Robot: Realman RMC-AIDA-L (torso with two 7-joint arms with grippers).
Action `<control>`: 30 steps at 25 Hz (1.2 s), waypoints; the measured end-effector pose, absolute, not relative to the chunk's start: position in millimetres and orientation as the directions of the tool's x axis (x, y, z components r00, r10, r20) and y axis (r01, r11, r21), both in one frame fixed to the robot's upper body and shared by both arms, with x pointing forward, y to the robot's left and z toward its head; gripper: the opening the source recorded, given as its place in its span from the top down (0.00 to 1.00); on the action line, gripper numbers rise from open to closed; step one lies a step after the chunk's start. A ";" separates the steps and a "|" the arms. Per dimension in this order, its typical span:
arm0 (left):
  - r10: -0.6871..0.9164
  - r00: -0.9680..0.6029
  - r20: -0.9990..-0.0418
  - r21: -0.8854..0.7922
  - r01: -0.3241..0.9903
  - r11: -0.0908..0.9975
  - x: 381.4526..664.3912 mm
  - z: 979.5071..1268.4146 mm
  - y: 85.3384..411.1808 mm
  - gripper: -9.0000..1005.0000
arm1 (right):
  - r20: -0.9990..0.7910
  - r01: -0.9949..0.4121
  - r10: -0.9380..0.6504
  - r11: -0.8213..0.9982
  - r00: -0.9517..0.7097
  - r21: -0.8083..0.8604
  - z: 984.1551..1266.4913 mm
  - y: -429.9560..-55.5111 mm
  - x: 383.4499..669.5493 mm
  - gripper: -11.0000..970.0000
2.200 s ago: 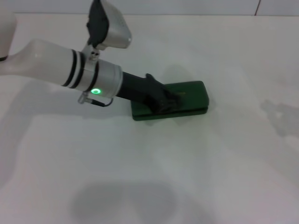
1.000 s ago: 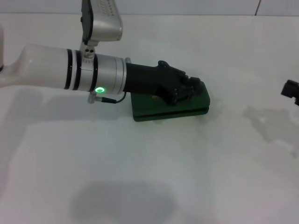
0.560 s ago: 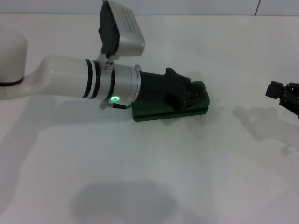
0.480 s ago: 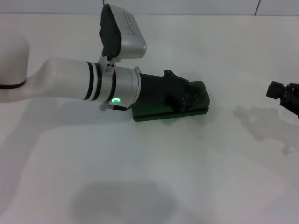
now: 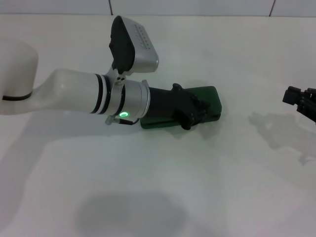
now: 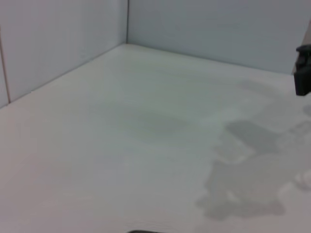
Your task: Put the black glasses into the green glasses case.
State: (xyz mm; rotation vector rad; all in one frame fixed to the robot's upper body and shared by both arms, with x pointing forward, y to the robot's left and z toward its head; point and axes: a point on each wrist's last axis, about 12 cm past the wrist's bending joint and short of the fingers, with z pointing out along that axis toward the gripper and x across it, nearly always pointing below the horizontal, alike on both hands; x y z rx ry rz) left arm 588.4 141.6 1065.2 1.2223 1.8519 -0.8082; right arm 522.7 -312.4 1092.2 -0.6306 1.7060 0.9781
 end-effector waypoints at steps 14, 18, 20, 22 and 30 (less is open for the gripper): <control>0.433 -0.247 -0.867 -0.123 0.948 0.293 580.6 1067.8 140.9 0.73 | -0.935 -0.777 0.062 0.537 -0.350 0.327 1088.2 -317.1 515.3 0.83; 0.319 -0.195 -0.927 -0.129 0.968 0.217 570.0 1090.8 146.7 0.72 | -0.933 -0.770 0.067 0.545 -0.353 0.331 1087.4 -323.0 509.9 0.83; 0.225 -0.182 -0.957 -0.139 0.970 0.197 560.3 1105.6 163.6 0.72 | -0.934 -0.774 0.067 0.540 -0.352 0.330 1088.0 -322.9 509.3 0.83; 0.148 -0.184 -0.972 -0.156 0.970 0.185 553.1 1118.3 179.9 0.72 | -0.935 -0.782 0.067 0.529 -0.350 0.330 1089.0 -322.5 508.2 0.83; 0.033 -0.221 -0.975 -0.218 0.973 0.081 533.1 1132.6 223.2 0.71 | -0.954 -0.894 -0.029 0.358 -0.297 0.268 1105.9 -292.5 516.2 0.83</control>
